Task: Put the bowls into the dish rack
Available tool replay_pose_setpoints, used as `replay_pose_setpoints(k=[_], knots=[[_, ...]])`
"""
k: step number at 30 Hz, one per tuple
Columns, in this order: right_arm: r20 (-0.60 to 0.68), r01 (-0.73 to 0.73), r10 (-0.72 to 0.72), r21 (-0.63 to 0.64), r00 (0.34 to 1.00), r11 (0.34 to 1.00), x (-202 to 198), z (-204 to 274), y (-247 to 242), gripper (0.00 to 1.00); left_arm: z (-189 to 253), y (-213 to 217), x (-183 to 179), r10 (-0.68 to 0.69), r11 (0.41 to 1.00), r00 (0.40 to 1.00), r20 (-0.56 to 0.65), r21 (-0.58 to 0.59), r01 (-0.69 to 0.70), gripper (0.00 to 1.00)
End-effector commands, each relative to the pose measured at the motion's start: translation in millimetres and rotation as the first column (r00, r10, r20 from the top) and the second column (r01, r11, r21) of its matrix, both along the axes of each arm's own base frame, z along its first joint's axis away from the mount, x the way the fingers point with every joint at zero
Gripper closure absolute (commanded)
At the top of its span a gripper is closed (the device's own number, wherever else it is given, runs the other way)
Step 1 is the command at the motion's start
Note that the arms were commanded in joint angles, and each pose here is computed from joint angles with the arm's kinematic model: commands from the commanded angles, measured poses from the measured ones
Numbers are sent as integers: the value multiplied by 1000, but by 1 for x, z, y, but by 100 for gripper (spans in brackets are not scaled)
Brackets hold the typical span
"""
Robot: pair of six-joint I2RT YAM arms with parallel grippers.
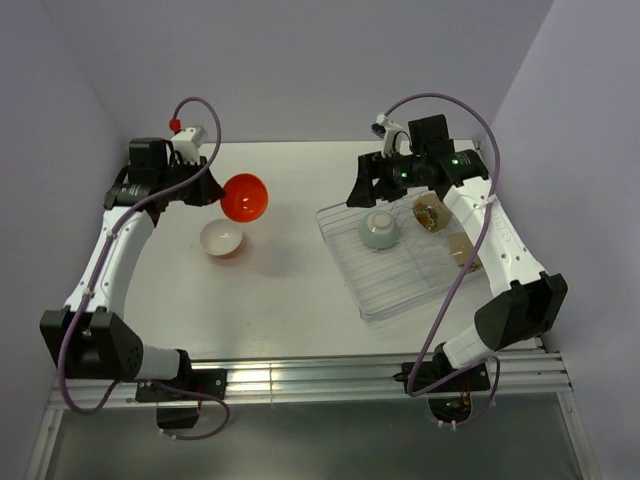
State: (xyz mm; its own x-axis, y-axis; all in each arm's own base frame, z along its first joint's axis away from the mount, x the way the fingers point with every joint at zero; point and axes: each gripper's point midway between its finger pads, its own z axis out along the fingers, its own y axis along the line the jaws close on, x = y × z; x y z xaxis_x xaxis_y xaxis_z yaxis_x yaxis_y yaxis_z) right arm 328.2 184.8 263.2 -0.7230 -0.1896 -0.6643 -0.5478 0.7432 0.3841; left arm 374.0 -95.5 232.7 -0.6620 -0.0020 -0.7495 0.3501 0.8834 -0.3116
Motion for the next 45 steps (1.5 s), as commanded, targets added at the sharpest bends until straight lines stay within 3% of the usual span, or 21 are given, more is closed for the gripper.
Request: replay_pose_setpoints(k=[1,6,9,20,30,45], knots=[[9,-134,137,279,990,951,-25,50,36,14,64,-42,-14,-115,973,973,200,-173,150,100],[-40,-151,194,484,980,862,-38,79,57,4,100,-73,-29,-123,933,953,277,-294,206,100],[-92,-123,205,544,974,830,-42,89,63,2,109,-90,-36,-125,911,953,277,-349,221,100],[-13,-195,252,596,968,779,-58,104,79,0,104,-129,-51,-209,771,959,191,-572,282,100],[-144,-77,206,607,968,791,-57,89,84,0,102,-133,-49,-223,762,961,163,-586,276,100],[-100,-95,189,587,977,804,-52,97,98,0,95,-140,-54,-250,761,956,153,-579,292,100]])
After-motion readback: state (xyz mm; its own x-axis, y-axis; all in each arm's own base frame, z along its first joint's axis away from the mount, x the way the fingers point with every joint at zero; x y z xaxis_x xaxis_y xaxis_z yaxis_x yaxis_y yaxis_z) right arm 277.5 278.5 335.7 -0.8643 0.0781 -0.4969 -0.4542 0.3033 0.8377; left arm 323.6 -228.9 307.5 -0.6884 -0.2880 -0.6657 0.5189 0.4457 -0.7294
